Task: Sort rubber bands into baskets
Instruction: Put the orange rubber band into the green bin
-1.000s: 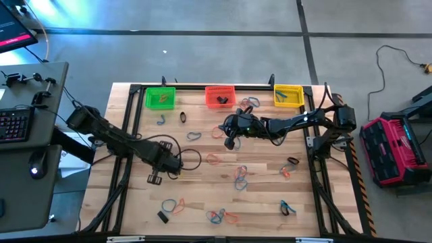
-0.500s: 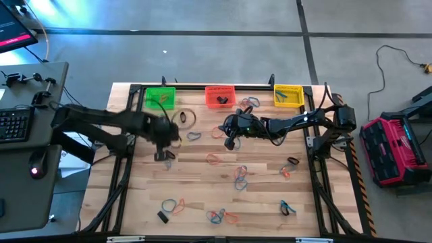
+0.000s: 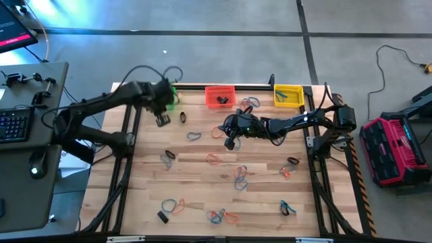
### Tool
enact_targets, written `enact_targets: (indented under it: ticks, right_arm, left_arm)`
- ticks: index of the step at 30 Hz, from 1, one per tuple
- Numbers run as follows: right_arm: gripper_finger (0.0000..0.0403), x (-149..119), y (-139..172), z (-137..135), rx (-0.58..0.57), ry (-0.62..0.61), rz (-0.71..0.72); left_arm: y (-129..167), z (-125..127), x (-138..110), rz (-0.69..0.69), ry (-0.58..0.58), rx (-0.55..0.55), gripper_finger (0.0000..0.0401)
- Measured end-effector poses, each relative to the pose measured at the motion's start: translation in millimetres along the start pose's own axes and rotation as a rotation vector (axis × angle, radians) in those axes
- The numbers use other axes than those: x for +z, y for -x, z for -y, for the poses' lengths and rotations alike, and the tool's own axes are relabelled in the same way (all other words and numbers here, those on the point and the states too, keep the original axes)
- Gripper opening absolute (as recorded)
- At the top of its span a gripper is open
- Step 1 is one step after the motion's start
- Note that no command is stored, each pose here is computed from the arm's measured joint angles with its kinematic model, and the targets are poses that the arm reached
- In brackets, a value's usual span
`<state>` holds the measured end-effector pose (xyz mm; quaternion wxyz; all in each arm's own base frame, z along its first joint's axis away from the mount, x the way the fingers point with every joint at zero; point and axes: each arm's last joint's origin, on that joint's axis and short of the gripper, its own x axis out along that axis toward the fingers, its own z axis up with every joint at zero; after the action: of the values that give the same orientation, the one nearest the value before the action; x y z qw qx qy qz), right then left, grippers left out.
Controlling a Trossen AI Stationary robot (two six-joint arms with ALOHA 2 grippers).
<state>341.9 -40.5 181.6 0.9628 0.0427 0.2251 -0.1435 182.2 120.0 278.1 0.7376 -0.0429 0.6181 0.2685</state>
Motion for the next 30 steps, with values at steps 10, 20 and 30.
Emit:
enact_targets:
  ticks: [10,20,30]
  right_arm:
    - [0.0,0.0,0.0,-0.2,0.004,0.0,0.0]
    - [0.0,0.0,0.0,-0.1,0.005,0.0,-0.001]
    - [0.0,0.0,0.0,-0.2,0.006,0.0,-0.001]
  left_arm:
    - [-60.1,-64.2,2.8,-0.204,0.121,0.025,0.0]
    - [-112.7,-90.5,11.6,-0.204,0.171,-0.018,0.0]
    - [-133.4,-98.2,10.3,-0.236,0.166,-0.021,0.0006]
